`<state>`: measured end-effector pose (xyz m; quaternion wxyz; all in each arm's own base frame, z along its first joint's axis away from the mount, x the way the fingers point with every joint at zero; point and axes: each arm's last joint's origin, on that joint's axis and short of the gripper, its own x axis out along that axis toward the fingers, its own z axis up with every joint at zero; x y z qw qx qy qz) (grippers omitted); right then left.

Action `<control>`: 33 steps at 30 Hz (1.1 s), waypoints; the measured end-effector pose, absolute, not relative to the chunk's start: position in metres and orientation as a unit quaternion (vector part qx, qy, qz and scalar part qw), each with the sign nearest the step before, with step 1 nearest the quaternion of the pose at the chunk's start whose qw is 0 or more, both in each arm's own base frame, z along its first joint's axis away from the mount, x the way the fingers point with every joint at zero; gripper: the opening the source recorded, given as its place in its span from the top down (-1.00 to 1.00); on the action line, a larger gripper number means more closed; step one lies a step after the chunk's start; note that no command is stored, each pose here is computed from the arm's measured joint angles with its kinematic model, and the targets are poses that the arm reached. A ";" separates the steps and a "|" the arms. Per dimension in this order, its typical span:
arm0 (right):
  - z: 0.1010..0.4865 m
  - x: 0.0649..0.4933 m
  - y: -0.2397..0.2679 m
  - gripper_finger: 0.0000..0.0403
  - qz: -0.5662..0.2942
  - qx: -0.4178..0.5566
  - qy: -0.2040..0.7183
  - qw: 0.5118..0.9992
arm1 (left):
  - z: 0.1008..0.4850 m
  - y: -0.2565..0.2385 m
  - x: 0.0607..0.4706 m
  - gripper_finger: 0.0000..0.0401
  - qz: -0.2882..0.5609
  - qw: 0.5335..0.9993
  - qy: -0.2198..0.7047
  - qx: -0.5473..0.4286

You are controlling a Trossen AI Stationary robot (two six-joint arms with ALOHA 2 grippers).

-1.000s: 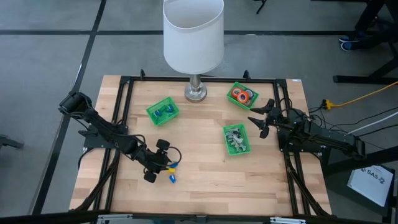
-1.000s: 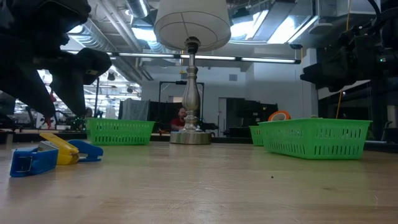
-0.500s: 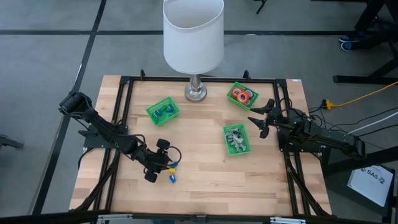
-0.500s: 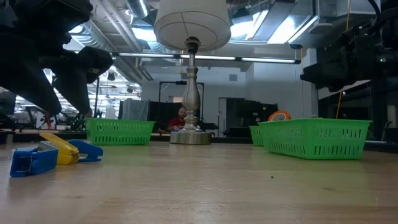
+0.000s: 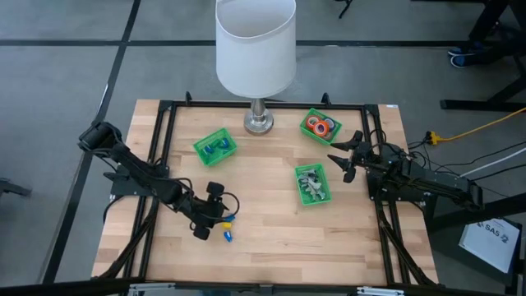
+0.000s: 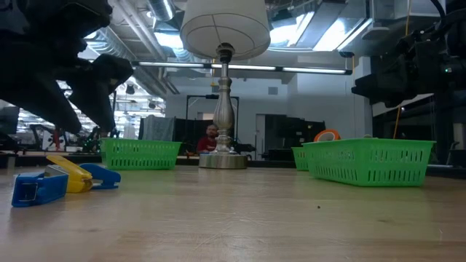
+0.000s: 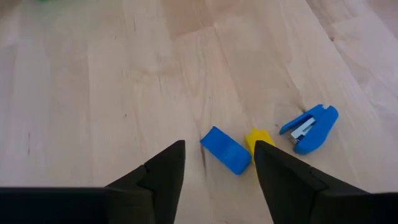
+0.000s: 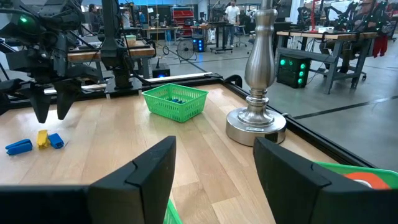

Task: Pick and place Stapler, Stapler remover, tape
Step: Put the blue stapler into the left green bin

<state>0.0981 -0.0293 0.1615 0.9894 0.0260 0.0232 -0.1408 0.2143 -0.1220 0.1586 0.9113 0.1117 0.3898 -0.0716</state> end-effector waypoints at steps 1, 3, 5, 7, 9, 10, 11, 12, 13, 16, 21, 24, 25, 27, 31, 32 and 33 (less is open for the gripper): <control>0.161 0.098 -0.029 -0.09 -0.141 0.026 0.023 0.989 | 0.157 -0.122 0.215 0.04 -0.069 0.911 0.392 0.108; 0.161 0.098 -0.029 -0.09 -0.141 0.026 0.023 0.989 | 0.154 -0.123 0.216 -0.02 -0.067 0.909 0.397 0.107; 0.162 0.098 -0.029 -0.09 -0.141 0.026 0.023 0.989 | 0.150 -0.123 0.217 -0.08 -0.066 0.906 0.404 0.110; 0.162 0.098 -0.029 -0.09 -0.141 0.026 0.023 0.989 | 0.145 -0.125 0.218 -0.13 -0.071 0.902 0.411 0.109; 0.161 0.098 -0.029 -0.09 -0.141 0.026 0.023 0.989 | 0.141 -0.126 0.219 -0.17 -0.073 0.899 0.419 0.101; 0.161 0.098 -0.029 -0.09 -0.141 0.026 0.023 0.989 | 0.139 -0.127 0.219 -0.18 -0.078 0.899 0.421 0.092; 0.162 0.098 -0.029 -0.09 -0.141 0.026 0.023 0.989 | 0.138 -0.128 0.220 -0.18 -0.083 0.898 0.423 0.085; 0.161 0.098 -0.029 -0.09 -0.141 0.026 0.023 0.989 | 0.136 -0.128 0.220 -0.18 -0.087 0.896 0.427 0.079; 0.162 0.098 -0.029 -0.09 -0.141 0.026 0.023 0.989 | 0.135 -0.129 0.221 -0.18 -0.092 0.895 0.429 0.075; 0.162 0.098 -0.029 -0.09 -0.141 0.026 0.023 0.989 | 0.136 -0.132 0.222 -0.17 -0.103 0.898 0.423 0.062; 0.161 0.098 -0.029 -0.09 -0.141 0.026 0.023 0.989 | 0.138 -0.136 0.223 -0.15 -0.109 0.907 0.403 0.054; 0.161 0.098 -0.029 -0.09 -0.141 0.026 0.023 0.989 | 0.139 -0.136 0.224 -0.15 -0.096 0.911 0.395 0.063; 0.162 0.098 -0.029 -0.09 -0.141 0.026 0.023 0.989 | 0.139 -0.135 0.224 -0.15 -0.081 0.914 0.393 0.063; 0.162 0.098 -0.029 -0.09 -0.141 0.026 0.023 0.989 | 0.139 -0.133 0.224 -0.14 -0.057 0.916 0.392 0.064; 0.162 0.098 -0.029 -0.09 -0.141 0.026 0.023 0.989 | 0.137 -0.132 0.222 -0.13 -0.050 0.913 0.400 0.067; 0.161 0.098 -0.029 -0.09 -0.141 0.026 0.023 0.989 | 0.137 -0.132 0.222 -0.12 -0.049 0.911 0.403 0.068; 0.161 0.098 -0.029 -0.09 -0.141 0.026 0.023 0.989 | 0.136 -0.132 0.221 -0.12 -0.048 0.910 0.407 0.070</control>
